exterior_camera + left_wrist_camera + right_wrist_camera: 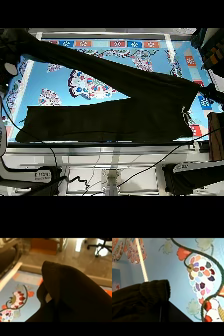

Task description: Fold the clothes and pants, and hang the long-sleeved shirts on hangers.

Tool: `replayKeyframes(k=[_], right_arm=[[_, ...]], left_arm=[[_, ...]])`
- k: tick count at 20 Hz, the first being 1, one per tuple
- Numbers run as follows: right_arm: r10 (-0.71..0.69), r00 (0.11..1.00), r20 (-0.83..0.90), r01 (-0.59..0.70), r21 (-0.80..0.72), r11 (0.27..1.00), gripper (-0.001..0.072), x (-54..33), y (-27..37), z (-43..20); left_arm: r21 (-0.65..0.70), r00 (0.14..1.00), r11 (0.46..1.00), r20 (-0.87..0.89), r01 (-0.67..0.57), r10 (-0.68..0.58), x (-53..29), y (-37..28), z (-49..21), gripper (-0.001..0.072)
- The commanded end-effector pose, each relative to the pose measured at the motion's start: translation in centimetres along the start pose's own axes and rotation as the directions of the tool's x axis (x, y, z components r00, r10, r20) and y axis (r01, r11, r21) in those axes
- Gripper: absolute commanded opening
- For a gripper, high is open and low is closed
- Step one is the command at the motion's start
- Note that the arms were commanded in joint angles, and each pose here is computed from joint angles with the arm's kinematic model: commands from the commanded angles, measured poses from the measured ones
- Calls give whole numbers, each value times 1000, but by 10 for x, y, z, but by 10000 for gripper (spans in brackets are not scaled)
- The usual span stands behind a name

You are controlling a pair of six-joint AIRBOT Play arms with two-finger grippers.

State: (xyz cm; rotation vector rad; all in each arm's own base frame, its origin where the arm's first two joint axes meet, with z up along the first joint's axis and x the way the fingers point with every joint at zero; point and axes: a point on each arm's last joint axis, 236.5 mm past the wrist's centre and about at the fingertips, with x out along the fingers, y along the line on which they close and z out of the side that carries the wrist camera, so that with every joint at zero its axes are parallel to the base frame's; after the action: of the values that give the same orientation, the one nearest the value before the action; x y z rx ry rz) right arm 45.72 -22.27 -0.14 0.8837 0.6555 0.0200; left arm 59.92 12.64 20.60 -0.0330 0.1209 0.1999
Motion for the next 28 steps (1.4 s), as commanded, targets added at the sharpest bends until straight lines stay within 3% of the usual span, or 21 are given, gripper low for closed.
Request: replayKeyframes(k=[1, 4, 6, 8, 14, 15, 17, 18, 28], right_arm=[[2, 1000, 28, -1, -43, 999, 26, 8, 16, 13], [-59, 998, 16, 60, -96, 994, 26, 17, 9, 8], [-89, 996, 5, 89, -123, 988, 26, 19, 4, 5], [-91, 996, 3, 90, -124, 988, 27, 19, 4, 5], [-95, 995, -1, 94, -128, 987, 26, 19, 3, 4], [-98, 995, -6, 97, -133, 986, 27, 19, 2, 3], [-105, 994, -12, 103, -139, 985, 26, 19, 0, 1], [-107, 994, -13, 104, -141, 984, 26, 19, 0, 1], [-114, 993, -27, 109, -151, 982, 26, 18, -2, -2]], left_arm=[[4, 972, 999, -230, 48, -46, -23, -1, -34, 14], [12, 774, 996, -630, 86, -59, -65, 15, -136, 15], [29, 614, 996, -789, 82, -27, -97, 36, -182, 15], [30, 509, 997, -861, 68, -9, -119, 52, -205, 14], [8, 431, 999, -902, 53, -15, -135, 59, -219, 26], [7, 429, 999, -903, 54, -17, -136, 58, -219, 110], [3, 410, 998, -912, 56, -20, -140, 58, -222, 476], [1, 402, 998, -915, 56, -22, -141, 57, -223, 549], [-48, 252, 999, -966, 17, -50, -164, 56, -253, 549]])
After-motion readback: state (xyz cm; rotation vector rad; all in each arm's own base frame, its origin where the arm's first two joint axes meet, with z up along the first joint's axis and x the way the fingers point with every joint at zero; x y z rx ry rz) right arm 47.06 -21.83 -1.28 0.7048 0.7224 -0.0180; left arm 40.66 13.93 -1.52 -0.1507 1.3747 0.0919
